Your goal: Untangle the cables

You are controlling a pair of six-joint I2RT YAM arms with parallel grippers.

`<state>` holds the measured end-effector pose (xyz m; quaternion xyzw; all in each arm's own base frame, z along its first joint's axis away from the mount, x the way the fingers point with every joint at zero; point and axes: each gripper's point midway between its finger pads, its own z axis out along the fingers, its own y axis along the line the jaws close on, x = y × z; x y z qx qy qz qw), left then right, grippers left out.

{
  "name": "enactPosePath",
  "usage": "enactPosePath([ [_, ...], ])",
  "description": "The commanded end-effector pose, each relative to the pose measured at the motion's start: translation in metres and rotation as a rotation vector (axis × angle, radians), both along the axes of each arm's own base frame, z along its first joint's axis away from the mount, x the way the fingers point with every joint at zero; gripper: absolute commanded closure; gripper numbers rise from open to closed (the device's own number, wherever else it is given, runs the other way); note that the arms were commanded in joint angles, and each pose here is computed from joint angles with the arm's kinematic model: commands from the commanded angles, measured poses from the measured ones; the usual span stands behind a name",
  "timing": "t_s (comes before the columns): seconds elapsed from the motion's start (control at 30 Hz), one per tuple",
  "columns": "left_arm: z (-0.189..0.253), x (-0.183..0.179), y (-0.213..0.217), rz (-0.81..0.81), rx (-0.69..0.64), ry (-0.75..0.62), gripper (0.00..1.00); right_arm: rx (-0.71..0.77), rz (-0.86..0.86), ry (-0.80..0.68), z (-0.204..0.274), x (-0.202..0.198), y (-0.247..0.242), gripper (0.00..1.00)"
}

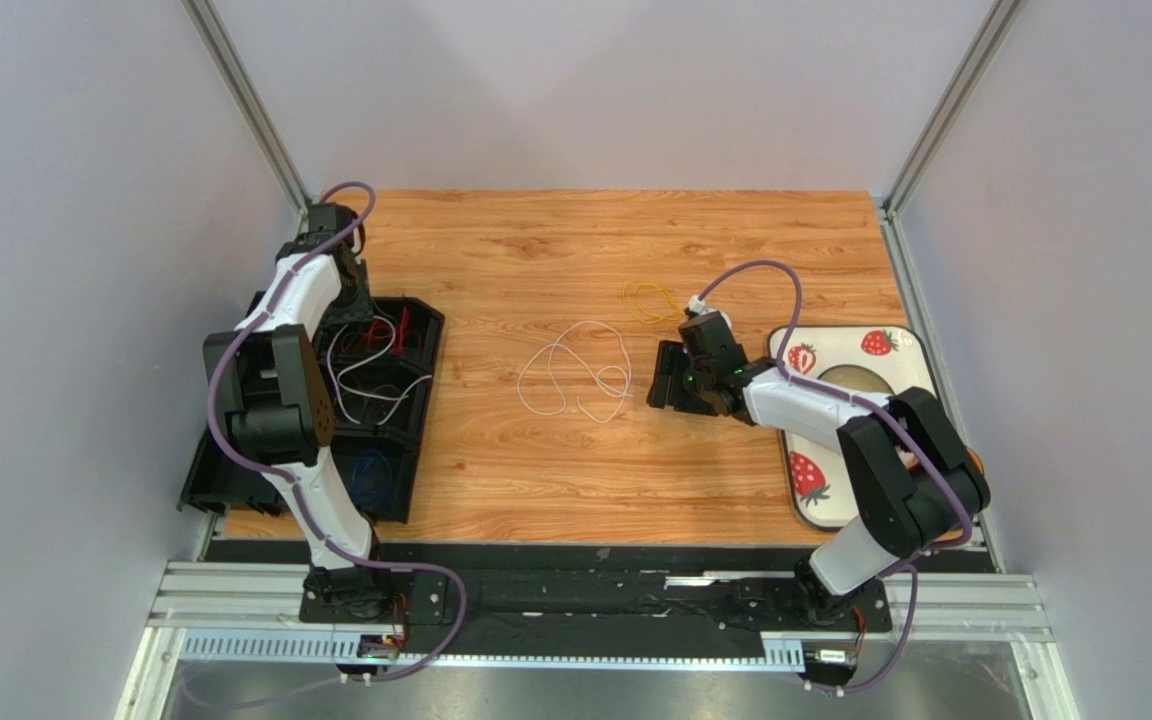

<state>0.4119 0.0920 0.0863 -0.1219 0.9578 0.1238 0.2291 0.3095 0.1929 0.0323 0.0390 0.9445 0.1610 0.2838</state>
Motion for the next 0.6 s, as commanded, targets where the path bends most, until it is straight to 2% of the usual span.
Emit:
enactPosePath([
  [0.0, 0.017, 0.01, 0.01, 0.003, 0.043, -0.045, 0.53, 0.017, 0.005, -0.05, 0.013, 0.008, 0.004, 0.39],
  [0.13, 0.012, 0.005, 0.015, 0.018, 0.069, -0.014, 0.69, 0.016, 0.007, -0.049, 0.013, 0.007, 0.005, 0.39],
  [0.17, 0.011, 0.006, 0.016, 0.021, 0.068, -0.013, 0.78, 0.017, 0.006, -0.05, 0.014, 0.008, 0.004, 0.39],
  [0.23, 0.011, 0.005, 0.015, 0.02, 0.067, -0.007, 0.86, 0.016, 0.007, -0.049, 0.013, 0.007, 0.005, 0.39],
  [0.27, 0.012, 0.005, 0.015, 0.022, 0.066, -0.008, 0.95, 0.017, 0.004, -0.048, 0.013, 0.008, 0.004, 0.39],
  [0.3, 0.016, 0.003, 0.015, 0.022, 0.066, -0.012, 0.98, 0.017, 0.006, -0.048, 0.013, 0.007, 0.005, 0.39],
  [0.43, 0.038, -0.003, 0.014, 0.024, 0.079, -0.054, 1.0, 0.017, 0.007, -0.05, 0.013, 0.008, 0.005, 0.39],
  [0.57, 0.053, -0.024, 0.007, 0.023, 0.108, -0.053, 1.0, 0.017, 0.006, -0.052, 0.013, 0.007, 0.004, 0.39],
])
